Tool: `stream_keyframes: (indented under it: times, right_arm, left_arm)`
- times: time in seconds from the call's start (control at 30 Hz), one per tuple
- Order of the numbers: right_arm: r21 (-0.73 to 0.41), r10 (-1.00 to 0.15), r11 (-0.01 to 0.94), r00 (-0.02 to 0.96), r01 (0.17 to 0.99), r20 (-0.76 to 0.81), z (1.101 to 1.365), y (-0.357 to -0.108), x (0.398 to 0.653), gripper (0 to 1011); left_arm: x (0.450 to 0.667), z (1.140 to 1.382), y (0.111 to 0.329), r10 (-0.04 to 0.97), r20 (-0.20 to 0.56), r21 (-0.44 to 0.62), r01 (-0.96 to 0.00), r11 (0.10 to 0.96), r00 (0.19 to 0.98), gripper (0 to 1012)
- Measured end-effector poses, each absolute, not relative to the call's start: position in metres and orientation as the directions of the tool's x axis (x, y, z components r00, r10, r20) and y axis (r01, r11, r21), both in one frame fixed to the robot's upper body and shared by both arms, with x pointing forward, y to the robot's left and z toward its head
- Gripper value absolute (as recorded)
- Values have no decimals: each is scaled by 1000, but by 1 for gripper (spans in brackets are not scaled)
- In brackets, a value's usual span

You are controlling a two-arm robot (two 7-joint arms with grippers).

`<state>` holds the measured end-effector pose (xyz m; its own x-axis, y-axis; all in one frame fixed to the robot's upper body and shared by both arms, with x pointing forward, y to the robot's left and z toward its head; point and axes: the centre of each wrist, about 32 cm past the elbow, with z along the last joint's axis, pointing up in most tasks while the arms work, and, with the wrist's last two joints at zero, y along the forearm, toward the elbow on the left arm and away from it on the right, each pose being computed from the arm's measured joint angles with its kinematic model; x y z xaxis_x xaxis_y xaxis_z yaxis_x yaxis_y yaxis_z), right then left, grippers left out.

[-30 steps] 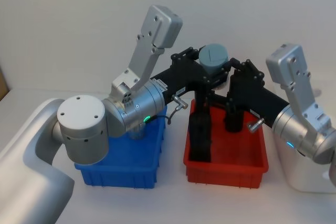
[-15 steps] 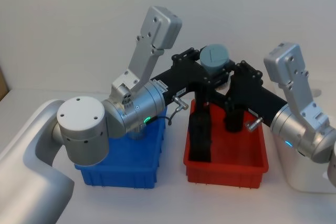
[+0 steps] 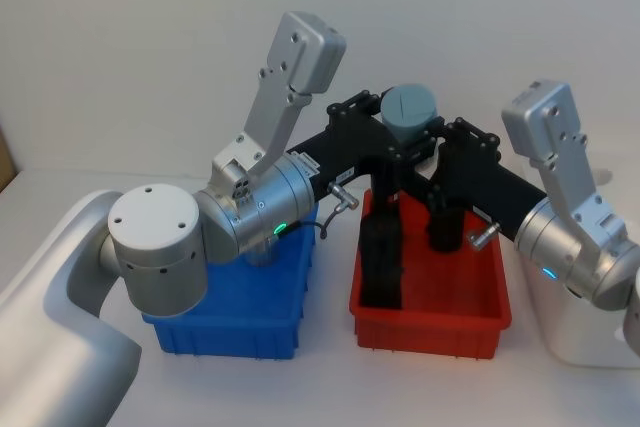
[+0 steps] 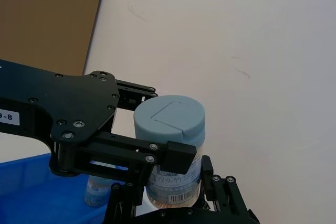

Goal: Pick the cotton swabs from the blue box and place them into the white box.

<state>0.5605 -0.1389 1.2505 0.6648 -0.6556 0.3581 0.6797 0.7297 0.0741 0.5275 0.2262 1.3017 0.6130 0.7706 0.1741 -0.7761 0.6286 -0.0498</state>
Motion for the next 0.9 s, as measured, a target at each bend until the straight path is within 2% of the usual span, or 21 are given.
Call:
stream_keyframes:
  times: [0.17, 0.2, 0.37, 0.4, 0.53, 0.9]
  right_arm:
    - [74, -654, 731, 666, 678, 358, 1251, -138, 560, 626]
    - [74, -654, 731, 666, 678, 359, 1251, -138, 560, 626]
    - [74, -654, 731, 666, 678, 358, 1251, -139, 560, 626]
    - [75, -656, 730, 665, 680, 358, 1251, -139, 560, 626]
    - [79, -671, 717, 654, 693, 350, 1250, -142, 560, 626]
    - [91, -757, 629, 581, 772, 299, 1244, -160, 557, 626]
  left_arm:
    - [527, 1302, 226, 770, 173, -50, -775, 630, 614, 708]
    - [527, 1302, 226, 769, 173, -50, -774, 631, 615, 769]
    - [527, 1302, 226, 769, 173, -50, -774, 631, 616, 886]
    - [527, 1302, 226, 769, 173, -50, -774, 631, 616, 940]
    - [527, 1302, 226, 769, 173, -50, -774, 631, 616, 1003]
    - [527, 1302, 226, 769, 173, -51, -774, 631, 615, 1003]
